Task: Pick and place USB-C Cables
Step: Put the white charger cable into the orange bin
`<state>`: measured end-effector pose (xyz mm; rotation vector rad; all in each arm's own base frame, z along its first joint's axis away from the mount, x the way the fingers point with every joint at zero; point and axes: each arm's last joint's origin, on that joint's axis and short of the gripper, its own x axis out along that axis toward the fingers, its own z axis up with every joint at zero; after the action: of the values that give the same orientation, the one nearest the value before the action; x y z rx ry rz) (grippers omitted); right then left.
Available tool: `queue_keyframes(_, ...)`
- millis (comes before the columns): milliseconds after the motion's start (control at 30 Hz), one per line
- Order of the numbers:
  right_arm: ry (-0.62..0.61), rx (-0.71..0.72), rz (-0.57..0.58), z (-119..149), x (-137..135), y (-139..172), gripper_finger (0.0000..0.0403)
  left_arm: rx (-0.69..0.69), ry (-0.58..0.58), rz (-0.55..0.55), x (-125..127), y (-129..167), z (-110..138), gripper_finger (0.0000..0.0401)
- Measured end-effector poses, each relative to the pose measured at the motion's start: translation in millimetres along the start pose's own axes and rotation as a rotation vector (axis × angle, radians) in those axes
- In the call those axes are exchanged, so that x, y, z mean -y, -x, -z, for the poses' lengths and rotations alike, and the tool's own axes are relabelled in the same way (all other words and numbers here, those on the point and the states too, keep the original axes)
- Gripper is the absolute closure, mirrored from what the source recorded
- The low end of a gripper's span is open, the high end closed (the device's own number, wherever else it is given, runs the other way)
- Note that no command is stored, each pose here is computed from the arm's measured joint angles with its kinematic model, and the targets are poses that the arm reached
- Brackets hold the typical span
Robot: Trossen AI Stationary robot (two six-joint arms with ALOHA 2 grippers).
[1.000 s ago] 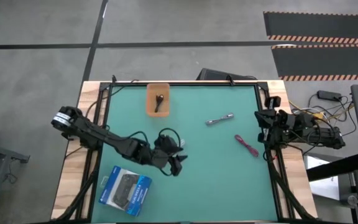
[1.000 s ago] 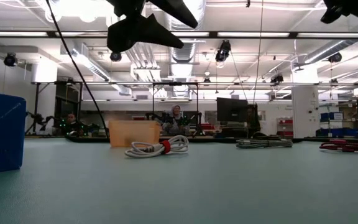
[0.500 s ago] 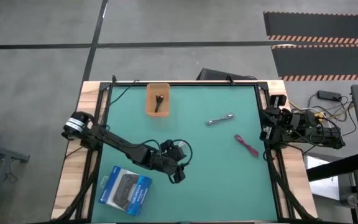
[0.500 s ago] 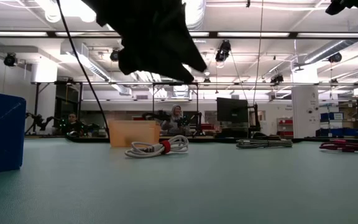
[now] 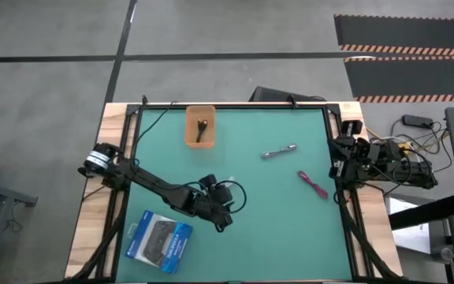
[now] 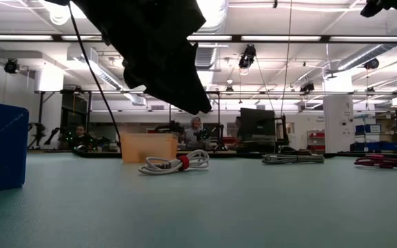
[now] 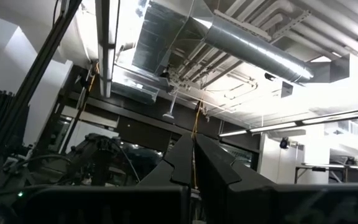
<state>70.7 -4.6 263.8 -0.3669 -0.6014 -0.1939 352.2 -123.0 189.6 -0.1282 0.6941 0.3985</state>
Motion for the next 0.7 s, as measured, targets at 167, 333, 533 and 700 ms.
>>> queue_keyframes(167, -0.007, -0.009, -0.003, 0.8, -0.3, 0.0, 0.0394, -0.021, 0.060, -0.027, -4.4, -4.1, 3.4, 0.0239)
queue_keyframes(333, -0.007, -0.016, -0.006, 1.5, -0.6, 0.0, 0.0394, -0.028, 0.067, -0.041, -8.9, -6.9, 1.8, 0.0239)
queue_keyframes(533, -0.016, -0.016, -0.006, 1.5, -0.6, 0.0, 0.0394, -0.058, 0.053, -0.067, -14.0, -10.2, 4.2, 0.0239)
queue_keyframes(700, -0.018, -0.016, -0.006, 1.6, -0.6, 0.1, 0.0394, -0.068, 0.052, -0.078, -15.4, -15.2, 6.2, 0.0213)
